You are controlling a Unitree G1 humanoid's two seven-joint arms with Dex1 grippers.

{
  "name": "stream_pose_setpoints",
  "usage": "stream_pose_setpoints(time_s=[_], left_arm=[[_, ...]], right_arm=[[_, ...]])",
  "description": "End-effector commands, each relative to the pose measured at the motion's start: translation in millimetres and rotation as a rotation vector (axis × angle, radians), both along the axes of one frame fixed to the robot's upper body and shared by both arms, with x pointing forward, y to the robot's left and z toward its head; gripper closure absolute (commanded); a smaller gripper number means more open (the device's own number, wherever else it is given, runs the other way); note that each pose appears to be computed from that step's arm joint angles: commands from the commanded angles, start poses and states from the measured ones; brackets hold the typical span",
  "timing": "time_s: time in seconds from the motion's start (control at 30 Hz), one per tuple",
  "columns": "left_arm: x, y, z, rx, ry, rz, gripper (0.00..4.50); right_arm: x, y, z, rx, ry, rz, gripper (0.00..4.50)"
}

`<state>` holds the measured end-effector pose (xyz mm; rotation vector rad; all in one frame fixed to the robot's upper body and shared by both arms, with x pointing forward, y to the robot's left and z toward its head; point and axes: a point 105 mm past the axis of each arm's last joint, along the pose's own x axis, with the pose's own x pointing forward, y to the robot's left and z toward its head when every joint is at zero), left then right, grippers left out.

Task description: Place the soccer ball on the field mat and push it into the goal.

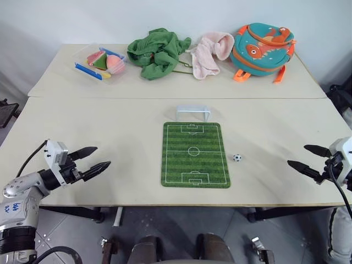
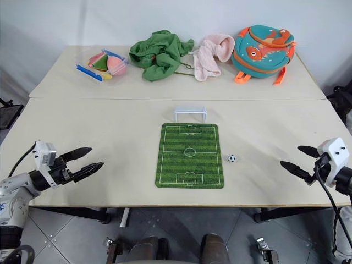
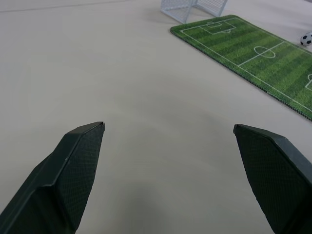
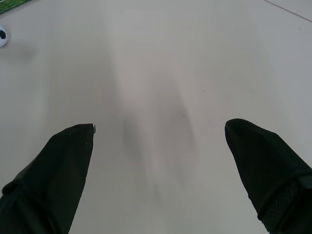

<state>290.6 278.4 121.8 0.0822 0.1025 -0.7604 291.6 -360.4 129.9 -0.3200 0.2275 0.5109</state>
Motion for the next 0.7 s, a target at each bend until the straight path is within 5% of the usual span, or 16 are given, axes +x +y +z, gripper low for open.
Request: stream_pose_setpoints(time_s=[0.03, 0.27, 0.5, 0.7], left_arm=[[3, 8, 3, 0.055, -0.021, 0.039, 0.00], [13, 2, 17, -0.001, -0.056, 0.062, 0.00], [8, -26, 28, -0.044, -0.102, -0.130, 0.00], [-6, -52, 29, -0.073, -0.174, -0.320, 0.00]], right_arm=[[2, 2, 9, 0.006, -0.039, -0.008, 0.02], [7, 14, 27, -0.013, -0.017, 0.016, 0.02], [12, 65, 45, -0.052, 0.019, 0.227, 0.02], [16, 113, 36, -0.113, 0.109, 0.470, 0.02]])
